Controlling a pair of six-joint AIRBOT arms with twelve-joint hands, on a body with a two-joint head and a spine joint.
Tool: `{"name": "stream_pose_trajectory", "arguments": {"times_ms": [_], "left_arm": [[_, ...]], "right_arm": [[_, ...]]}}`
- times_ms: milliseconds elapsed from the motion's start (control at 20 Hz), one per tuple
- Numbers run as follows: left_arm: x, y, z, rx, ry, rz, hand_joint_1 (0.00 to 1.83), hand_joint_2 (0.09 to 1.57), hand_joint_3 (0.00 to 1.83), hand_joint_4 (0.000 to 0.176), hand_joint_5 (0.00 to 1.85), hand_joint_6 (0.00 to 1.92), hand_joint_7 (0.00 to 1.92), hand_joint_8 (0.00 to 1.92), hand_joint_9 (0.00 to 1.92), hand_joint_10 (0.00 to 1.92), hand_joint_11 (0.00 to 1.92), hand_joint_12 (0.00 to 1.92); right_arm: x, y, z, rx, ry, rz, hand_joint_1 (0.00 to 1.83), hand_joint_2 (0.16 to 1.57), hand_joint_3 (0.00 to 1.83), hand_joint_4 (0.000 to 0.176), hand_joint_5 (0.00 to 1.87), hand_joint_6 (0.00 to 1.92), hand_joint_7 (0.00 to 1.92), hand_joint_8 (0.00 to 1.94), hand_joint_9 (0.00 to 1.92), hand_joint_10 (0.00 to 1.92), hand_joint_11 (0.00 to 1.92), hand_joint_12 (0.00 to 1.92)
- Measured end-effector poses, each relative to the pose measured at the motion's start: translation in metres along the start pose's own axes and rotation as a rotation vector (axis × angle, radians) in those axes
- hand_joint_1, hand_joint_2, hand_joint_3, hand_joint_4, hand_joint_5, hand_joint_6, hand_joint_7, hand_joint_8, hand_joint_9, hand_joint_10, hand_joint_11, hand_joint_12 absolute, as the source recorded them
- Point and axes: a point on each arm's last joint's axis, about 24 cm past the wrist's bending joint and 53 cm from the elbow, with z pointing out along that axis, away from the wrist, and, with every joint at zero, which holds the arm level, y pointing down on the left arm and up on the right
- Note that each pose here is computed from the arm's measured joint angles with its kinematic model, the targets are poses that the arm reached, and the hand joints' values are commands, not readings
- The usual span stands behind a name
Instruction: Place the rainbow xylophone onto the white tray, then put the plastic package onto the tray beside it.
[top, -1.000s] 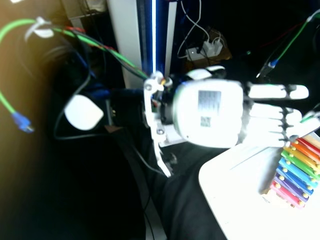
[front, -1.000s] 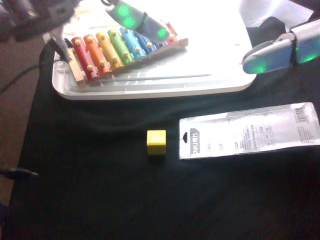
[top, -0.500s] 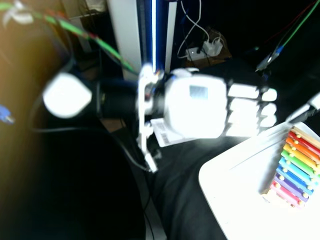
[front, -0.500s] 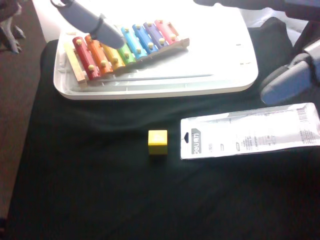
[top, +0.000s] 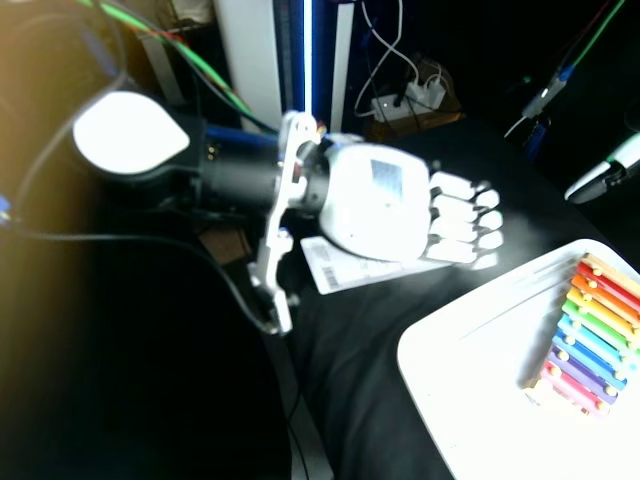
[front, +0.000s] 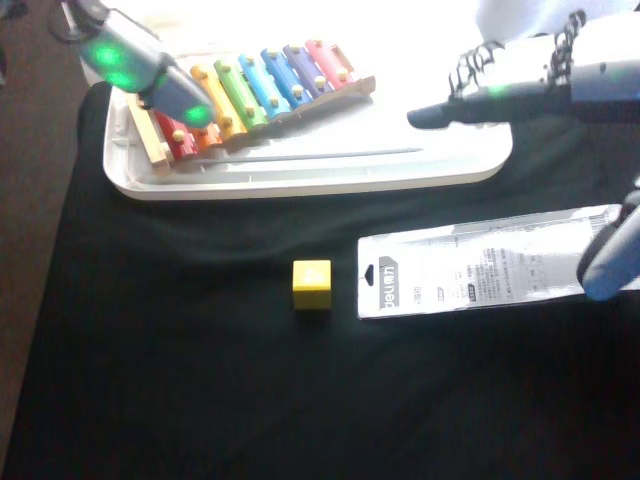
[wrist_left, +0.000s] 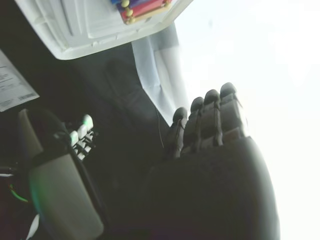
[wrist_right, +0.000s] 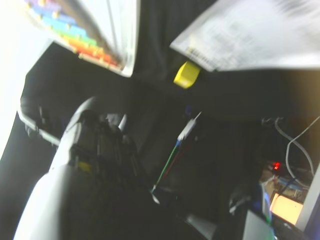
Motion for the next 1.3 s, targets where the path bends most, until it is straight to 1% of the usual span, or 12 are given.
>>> {"name": "stream_pose_trajectory", "arguments": {"times_ms": [50, 150, 200, 250, 300, 400, 550, 650, 800, 1000, 1100, 1300], "left_arm": [[-0.002, 0.0, -0.004, -0.004, -0.004, 0.015, 0.8, 0.72, 0.0, 0.104, 0.0, 0.0, 0.01, 0.0, 0.0, 0.0, 0.0, 0.0], [-0.006, -0.003, -0.013, -0.005, -0.02, 0.043, 0.84, 0.71, 0.0, 0.115, 0.0, 0.0, 0.0, 0.0, 0.0, 0.0, 0.0, 0.0], [-0.009, -0.007, -0.018, -0.003, -0.031, 0.062, 0.78, 0.68, 0.0, 0.067, 0.0, 0.0, 0.0, 0.0, 0.0, 0.0, 0.0, 0.0], [-0.012, -0.009, -0.021, 0.0, -0.042, 0.069, 0.78, 0.68, 0.0, 0.067, 0.0, 0.0, 0.0, 0.0, 0.0, 0.0, 0.0, 0.0], [-0.015, -0.009, -0.024, -0.004, -0.054, 0.07, 0.81, 0.66, 0.0, 0.032, 0.0, 0.0, 0.0, 0.0, 0.0, 0.0, 0.0, 0.0], [-0.021, -0.001, -0.033, -0.022, -0.07, 0.062, 0.84, 0.63, 0.0, 0.004, 0.0, 0.0, 0.0, 0.0, 0.0, 0.0, 0.0, 0.0], [-0.025, 0.007, -0.04, -0.051, -0.077, 0.064, 0.84, 0.63, 0.0, 0.008, 0.0, 0.0, 0.0, 0.0, 0.0, 0.0, 0.0, 0.0], [-0.025, 0.005, -0.041, -0.047, -0.076, 0.064, 0.83, 0.61, 0.0, 0.047, 0.0, 0.0, 0.0, 0.0, 0.0, 0.0, 0.0, 0.0], [-0.02, 0.001, -0.04, -0.037, -0.068, 0.058, 0.95, 0.65, 0.0, 0.01, 0.0, 0.0, 0.0, 0.0, 0.0, 0.0, 0.0, 0.0], [-0.015, 0.005, -0.043, -0.049, -0.058, 0.05, 0.94, 0.65, 0.0, 0.022, 0.0, 0.0, 0.0, 0.0, 0.0, 0.0, 0.0, 0.0], [-0.011, 0.007, -0.044, -0.054, -0.049, 0.045, 0.93, 0.66, 0.0, 0.002, 0.0, 0.0, 0.0, 0.0, 0.0, 0.0, 0.0, 0.0], [-0.008, 0.009, -0.046, -0.057, -0.042, 0.037, 0.93, 0.65, 0.0, 0.038, 0.0, 0.0, 0.0, 0.0, 0.0, 0.0, 0.0, 0.0]], "right_arm": [[0.001, -0.003, -0.001, 0.012, 0.006, -0.001, 0.59, 0.71, 0.0, 0.0, 0.05, 0.0, 0.11, 0.01, 0.0, 0.0, 0.0, 0.02], [0.002, -0.01, -0.004, 0.043, 0.009, 0.002, 0.65, 0.71, 0.0, 0.0, 0.07, 0.01, 0.13, 0.01, 0.03, 0.01, 0.0, 0.0], [0.002, -0.014, -0.005, 0.059, 0.012, 0.006, 0.65, 0.71, 0.0, 0.0, 0.06, 0.0, 0.12, 0.0, 0.01, 0.0, 0.0, 0.0], [0.004, -0.017, -0.006, 0.072, 0.018, 0.006, 0.65, 0.71, 0.0, 0.0, 0.06, 0.0, 0.12, 0.0, 0.01, 0.0, 0.0, 0.0], [0.006, -0.02, -0.006, 0.085, 0.026, -0.003, 0.63, 0.71, 0.0, 0.0, 0.06, 0.0, 0.09, 0.0, 0.0, 0.0, 0.05, 0.02], [0.008, -0.027, -0.007, 0.112, 0.037, -0.012, 0.54, 0.7, 0.0, 0.0, 0.07, 0.0, 0.11, 0.01, 0.06, 0.02, 0.06, 0.03], [0.01, -0.032, -0.008, 0.134, 0.046, -0.011, 0.5, 0.69, 0.0, 0.0, 0.07, 0.0, 0.13, 0.01, 0.09, 0.02, 0.15, 0.07], [0.012, -0.034, -0.008, 0.144, 0.053, -0.01, 0.49, 0.68, 0.0, 0.0, 0.08, 0.01, 0.13, 0.01, 0.1, 0.02, 0.2, 0.1], [0.013, -0.038, -0.011, 0.161, 0.059, -0.012, 0.48, 0.65, 0.0, 0.0, 0.09, 0.0, 0.14, 0.01, 0.15, 0.03, 0.27, 0.13], [0.009, -0.041, -0.02, 0.181, 0.041, -0.012, 0.46, 0.61, 0.0, 0.0, 0.1, 0.0, 0.15, 0.0, 0.27, 0.02, 0.4, 0.2], [0.013, -0.041, -0.019, 0.183, 0.046, -0.006, 0.48, 0.61, 0.0, 0.0, 0.1, 0.0, 0.14, 0.0, 0.2, 0.0, 0.3, 0.16], [0.022, -0.047, -0.02, 0.197, 0.067, -0.001, 0.52, 0.61, 0.0, 0.0, 0.13, 0.01, 0.16, 0.01, 0.19, 0.01, 0.23, 0.13]]}}
